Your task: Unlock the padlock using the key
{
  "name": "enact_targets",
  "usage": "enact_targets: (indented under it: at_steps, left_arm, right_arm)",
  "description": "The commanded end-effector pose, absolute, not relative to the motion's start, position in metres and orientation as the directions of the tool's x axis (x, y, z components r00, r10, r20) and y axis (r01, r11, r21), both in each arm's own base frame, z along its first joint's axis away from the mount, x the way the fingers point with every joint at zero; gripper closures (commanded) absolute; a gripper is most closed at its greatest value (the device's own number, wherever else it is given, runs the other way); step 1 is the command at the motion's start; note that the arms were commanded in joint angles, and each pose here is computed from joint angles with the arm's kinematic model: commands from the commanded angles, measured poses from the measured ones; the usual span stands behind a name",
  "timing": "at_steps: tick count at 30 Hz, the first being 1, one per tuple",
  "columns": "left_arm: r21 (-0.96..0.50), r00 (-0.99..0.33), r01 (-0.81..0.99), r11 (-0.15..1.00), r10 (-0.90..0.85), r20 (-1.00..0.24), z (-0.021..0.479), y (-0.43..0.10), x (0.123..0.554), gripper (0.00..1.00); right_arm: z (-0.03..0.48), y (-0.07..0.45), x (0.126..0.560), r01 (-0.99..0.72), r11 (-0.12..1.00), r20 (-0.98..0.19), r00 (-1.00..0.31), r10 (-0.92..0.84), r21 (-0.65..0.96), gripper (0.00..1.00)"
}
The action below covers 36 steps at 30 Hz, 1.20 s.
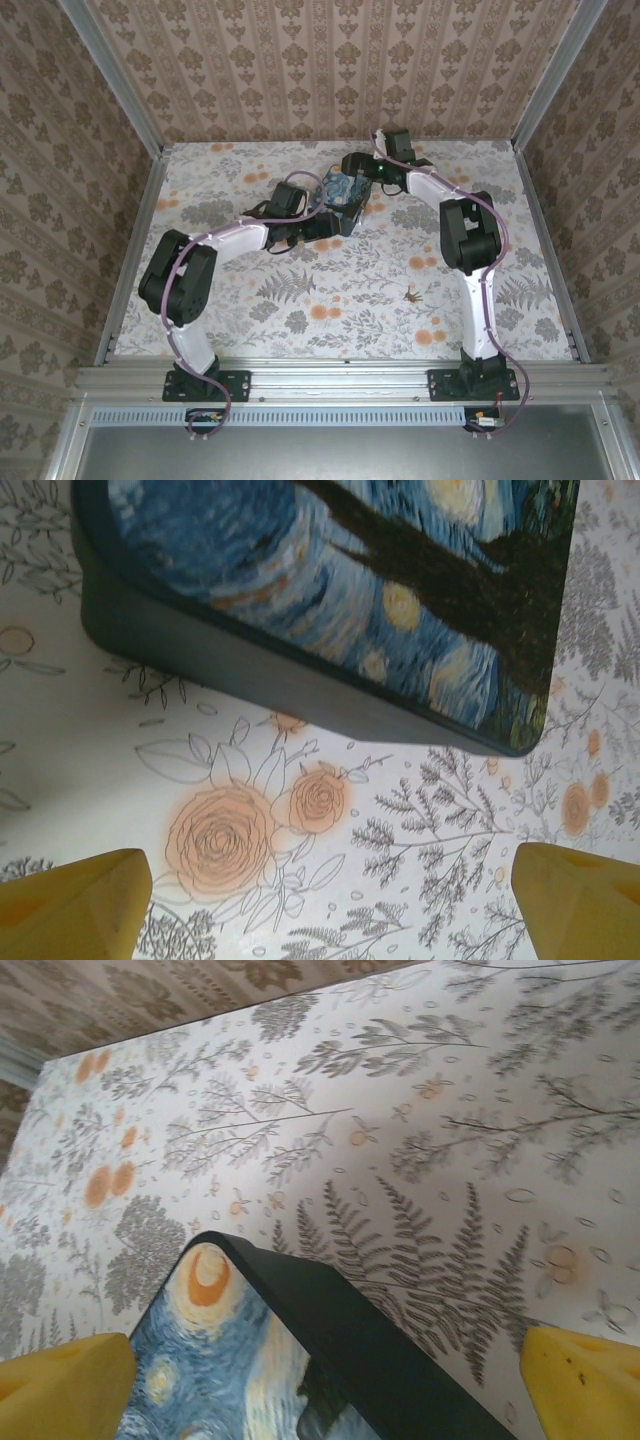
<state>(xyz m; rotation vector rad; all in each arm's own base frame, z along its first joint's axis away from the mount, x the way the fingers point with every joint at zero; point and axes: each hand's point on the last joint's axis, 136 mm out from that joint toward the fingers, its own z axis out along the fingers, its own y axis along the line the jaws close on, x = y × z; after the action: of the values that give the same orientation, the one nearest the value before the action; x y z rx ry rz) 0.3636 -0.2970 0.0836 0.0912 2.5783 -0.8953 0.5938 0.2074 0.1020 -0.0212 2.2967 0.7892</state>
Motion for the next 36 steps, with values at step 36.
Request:
enact_targets:
  at_steps: [36]
  left_arm:
    - [-0.521, -0.869, 0.146, 0.841, -0.142, -0.473, 0.118, -0.217, 0.334, 0.06]
  right_arm:
    - [0.132, 0.216, 0.411, -0.248, 0.853, -0.564, -0.823, 0.064, 0.459, 0.02]
